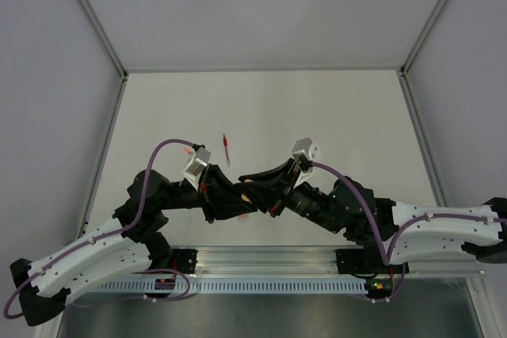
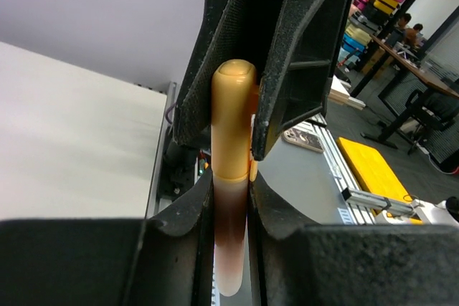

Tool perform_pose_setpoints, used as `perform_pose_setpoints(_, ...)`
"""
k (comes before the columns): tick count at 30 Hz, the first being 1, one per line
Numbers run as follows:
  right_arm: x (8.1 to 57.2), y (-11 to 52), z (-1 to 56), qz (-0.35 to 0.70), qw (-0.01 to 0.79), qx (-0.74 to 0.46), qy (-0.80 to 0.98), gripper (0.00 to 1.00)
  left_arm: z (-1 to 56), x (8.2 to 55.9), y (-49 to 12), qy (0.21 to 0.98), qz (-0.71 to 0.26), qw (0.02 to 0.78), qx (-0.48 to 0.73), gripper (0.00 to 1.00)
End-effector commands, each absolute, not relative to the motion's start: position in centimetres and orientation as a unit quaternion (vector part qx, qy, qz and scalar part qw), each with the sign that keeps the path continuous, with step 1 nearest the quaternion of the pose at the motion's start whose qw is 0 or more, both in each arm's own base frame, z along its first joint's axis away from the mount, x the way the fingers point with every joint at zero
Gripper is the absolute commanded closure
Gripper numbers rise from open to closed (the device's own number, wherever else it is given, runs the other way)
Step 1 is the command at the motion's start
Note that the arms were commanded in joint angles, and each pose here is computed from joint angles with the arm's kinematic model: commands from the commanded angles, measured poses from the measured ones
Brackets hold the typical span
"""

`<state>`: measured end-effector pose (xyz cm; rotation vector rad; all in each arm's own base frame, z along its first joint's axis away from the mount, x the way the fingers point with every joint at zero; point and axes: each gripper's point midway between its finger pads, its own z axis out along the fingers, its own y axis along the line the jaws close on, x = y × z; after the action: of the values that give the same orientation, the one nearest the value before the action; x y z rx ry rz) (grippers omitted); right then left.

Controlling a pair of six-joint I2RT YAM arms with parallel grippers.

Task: Insert the pens into the pen caps

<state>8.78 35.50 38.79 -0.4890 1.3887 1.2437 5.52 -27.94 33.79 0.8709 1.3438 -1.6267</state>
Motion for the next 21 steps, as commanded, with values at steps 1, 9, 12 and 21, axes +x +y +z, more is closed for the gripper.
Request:
perform_pose_setpoints(1,10.2,34.7,37.5,0.430,0.592,-0.262,0.629,0.72,37.2,6.3,-27.2,0.489,-0.657,0.474,0.324,0.98)
perform_pose_setpoints(9,11.6,32.3,40.7,0.402,0.619,-0.237,0.631,0.22,35.5,6.1,-27.3,0.500,-0.657,0.462,0.326,0.98)
perform_pose_setpoints(12,10.9,30.8,40.9,0.424,0.615,-0.234,0.622,0.16,35.2,6.3,-27.2,0.503,-0.655,0.464,0.321,0.98)
perform_pose_setpoints(21,6.6,32.3,35.8,0.477,0.560,-0.344,0.584,0.16,36.5,7.2,-26.8,0.496,-0.660,0.489,0.281,0.98)
